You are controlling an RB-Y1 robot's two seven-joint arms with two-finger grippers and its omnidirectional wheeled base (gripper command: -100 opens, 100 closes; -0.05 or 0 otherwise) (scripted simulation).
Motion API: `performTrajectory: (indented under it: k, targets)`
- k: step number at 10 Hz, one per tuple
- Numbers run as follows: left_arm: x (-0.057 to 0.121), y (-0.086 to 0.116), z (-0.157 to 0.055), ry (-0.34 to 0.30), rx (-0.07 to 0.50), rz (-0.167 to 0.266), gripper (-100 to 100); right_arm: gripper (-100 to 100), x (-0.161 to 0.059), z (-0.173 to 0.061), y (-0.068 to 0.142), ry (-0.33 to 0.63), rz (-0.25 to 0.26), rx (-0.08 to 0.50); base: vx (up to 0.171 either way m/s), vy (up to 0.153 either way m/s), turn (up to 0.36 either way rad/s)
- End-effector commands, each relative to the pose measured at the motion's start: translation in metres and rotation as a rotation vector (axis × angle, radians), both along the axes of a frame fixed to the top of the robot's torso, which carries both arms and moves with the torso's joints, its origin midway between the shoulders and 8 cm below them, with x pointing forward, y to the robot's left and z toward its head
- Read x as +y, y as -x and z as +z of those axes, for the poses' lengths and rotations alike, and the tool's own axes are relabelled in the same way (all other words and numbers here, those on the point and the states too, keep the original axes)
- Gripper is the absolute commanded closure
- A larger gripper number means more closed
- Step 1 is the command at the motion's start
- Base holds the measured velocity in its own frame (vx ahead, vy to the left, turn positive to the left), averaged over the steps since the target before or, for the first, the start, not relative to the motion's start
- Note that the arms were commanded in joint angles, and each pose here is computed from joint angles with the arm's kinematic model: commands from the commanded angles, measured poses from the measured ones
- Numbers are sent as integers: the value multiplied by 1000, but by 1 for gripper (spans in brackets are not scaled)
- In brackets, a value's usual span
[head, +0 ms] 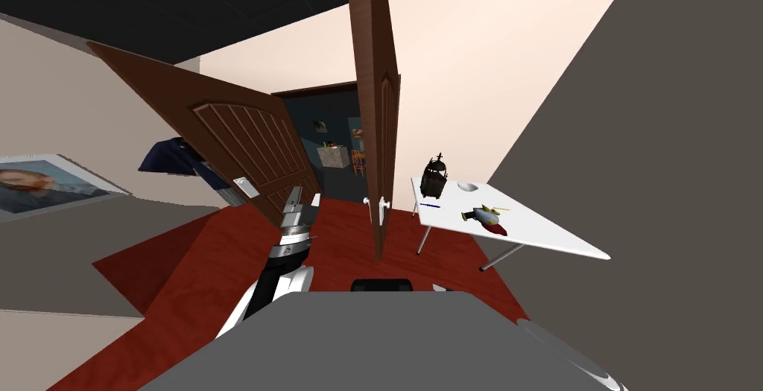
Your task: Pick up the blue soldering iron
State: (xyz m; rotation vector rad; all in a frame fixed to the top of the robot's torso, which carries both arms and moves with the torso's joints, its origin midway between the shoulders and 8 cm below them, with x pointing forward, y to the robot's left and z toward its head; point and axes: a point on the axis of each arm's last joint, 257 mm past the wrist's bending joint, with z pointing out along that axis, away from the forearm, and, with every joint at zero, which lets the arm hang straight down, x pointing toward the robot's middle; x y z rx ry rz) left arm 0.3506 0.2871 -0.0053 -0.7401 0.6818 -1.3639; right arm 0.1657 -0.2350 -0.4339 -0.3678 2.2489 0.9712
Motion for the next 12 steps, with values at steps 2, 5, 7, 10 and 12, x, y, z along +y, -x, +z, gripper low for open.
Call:
performTrajectory:
  k: [2,5,7,10,12]
  targets:
    - [0,0,0,0,0,0,0,-100,-42,-24,37,110,74,60,51,47,191]
    - [0,0,0,0,0,0,0,-100,-85,-37,60,211,129,105,49,36,143]
    - [0,0,0,0,0,0,0,-100,-119,-44,78,287,175,141,53,27,162]
    - [0,0,0,0,0,0,0,-100,-183,-49,108,421,253,203,55,21,173]
    - [0,0,0,0,0,0,0,-100,-220,-46,120,494,287,234,48,9,168]
